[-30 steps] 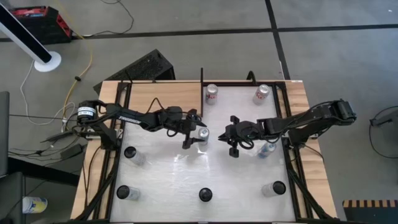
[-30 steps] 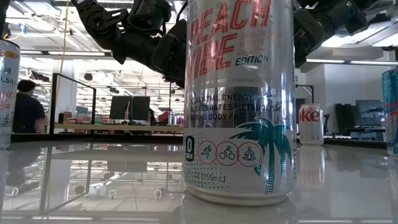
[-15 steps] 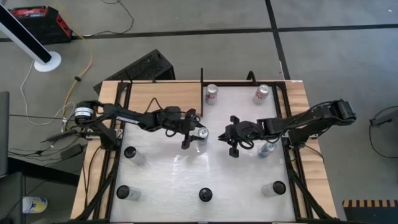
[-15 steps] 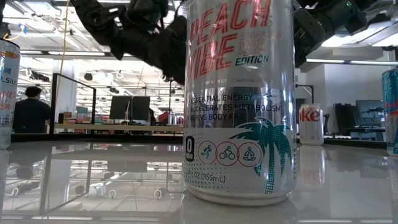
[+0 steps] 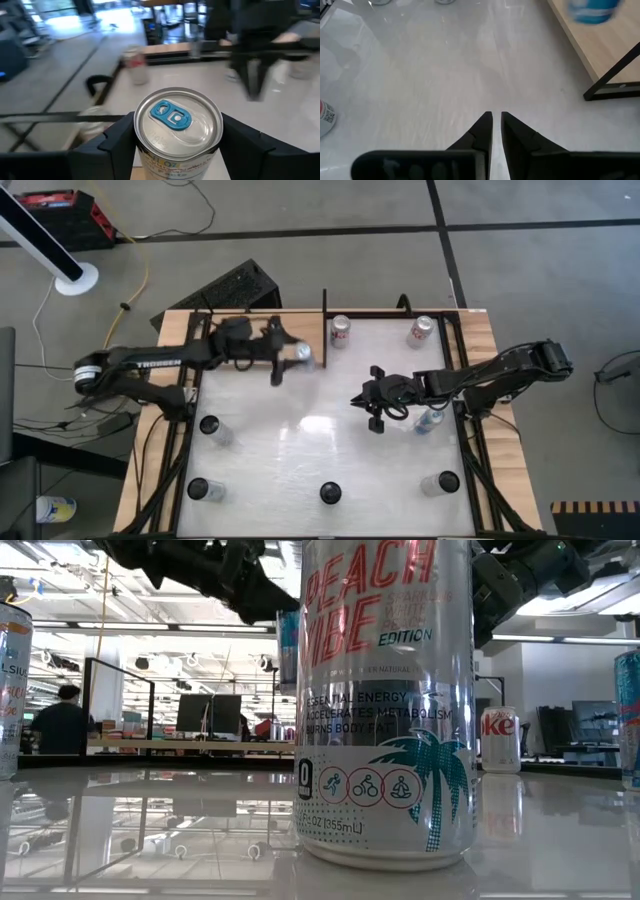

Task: Place canned beverage on shelf
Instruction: Put the left blue soda can on the shelf

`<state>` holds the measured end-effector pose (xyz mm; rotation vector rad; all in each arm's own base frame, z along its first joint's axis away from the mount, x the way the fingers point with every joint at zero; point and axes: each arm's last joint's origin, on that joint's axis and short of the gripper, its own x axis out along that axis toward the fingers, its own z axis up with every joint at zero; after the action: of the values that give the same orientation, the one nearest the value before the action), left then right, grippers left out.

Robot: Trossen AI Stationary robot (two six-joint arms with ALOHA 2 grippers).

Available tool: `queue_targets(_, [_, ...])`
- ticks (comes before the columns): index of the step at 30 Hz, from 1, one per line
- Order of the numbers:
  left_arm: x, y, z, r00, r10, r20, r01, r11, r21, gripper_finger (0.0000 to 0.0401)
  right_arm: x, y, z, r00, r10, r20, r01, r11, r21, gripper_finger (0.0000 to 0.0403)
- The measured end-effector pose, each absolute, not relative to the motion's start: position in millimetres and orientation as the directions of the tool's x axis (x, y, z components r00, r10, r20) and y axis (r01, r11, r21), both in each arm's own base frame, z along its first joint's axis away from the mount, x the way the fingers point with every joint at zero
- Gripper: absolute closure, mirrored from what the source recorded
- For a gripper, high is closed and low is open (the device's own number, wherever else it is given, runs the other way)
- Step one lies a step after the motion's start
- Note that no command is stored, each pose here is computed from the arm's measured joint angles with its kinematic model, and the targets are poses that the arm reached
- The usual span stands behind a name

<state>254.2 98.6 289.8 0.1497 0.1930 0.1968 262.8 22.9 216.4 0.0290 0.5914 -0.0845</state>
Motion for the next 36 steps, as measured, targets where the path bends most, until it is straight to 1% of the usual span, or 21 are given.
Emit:
queue_targets(4, [244.0,141.4,284.6,0.928,0.339,-0.155,-0.314,0.935,0.167,0.0185,264.2,23.0,218.4,0.841,-0.070,-0.537,0.083,0.997,0.000,0.0339])
queue_targets(6, [239.8,164.9,277.4,0.924,0.354,-0.143,-0.332,0.930,0.157,0.0185,265.9,23.2,221.0,0.857,-0.068,-0.510,0.072,0.997,-0.013,0.0339])
queue_targets(10, [237.9,212.1,273.2,0.935,0.316,-0.160,-0.302,0.947,0.108,0.0185,269.4,23.5,228.3,0.886,-0.065,-0.458,0.056,0.998,-0.034,0.0339])
queue_targets(12, [241.6,233.3,276.2,0.950,0.261,-0.173,-0.253,0.965,0.072,0.0185,271.0,23.3,232.3,0.892,-0.066,-0.448,0.058,0.998,-0.032,0.0339])
queue_targets(16, [253.2,263.3,278.7,0.961,0.139,-0.237,-0.126,0.990,0.070,0.0185,271.6,23.5,234.2,0.894,-0.066,-0.443,0.058,0.998,-0.031,0.0339])
queue_targets(21, [260.8,286.0,275.7,0.960,-0.011,-0.280,0.049,0.990,0.130,0.0185,271.6,23.8,234.2,0.894,-0.065,-0.443,0.057,0.998,-0.031,0.0339])
queue_targets(25, [263.2,297.8,267.1,0.956,-0.005,-0.294,0.054,0.986,0.159,0.0185,271.6,23.8,234.2,0.894,-0.065,-0.443,0.057,0.998,-0.031,0.0339])
queue_targets(29, [261.5,305.2,256.8,0.952,0.003,-0.306,0.046,0.987,0.155,0.0185,271.6,23.8,234.2,0.894,-0.065,-0.443,0.052,0.998,-0.040,0.0339])
queue_targets(34, [261.6,306.9,249.1,0.949,-0.031,-0.313,0.075,0.989,0.130,0.0185,271.6,23.7,234.2,0.894,-0.065,-0.443,0.044,0.997,-0.057,0.0339])
queue_targets(36, [263.3,304.3,247.6,0.945,-0.042,-0.325,0.095,0.984,0.149,0.0185,271.6,23.2,234.1,0.894,-0.066,-0.444,0.046,0.997,-0.057,0.0339])
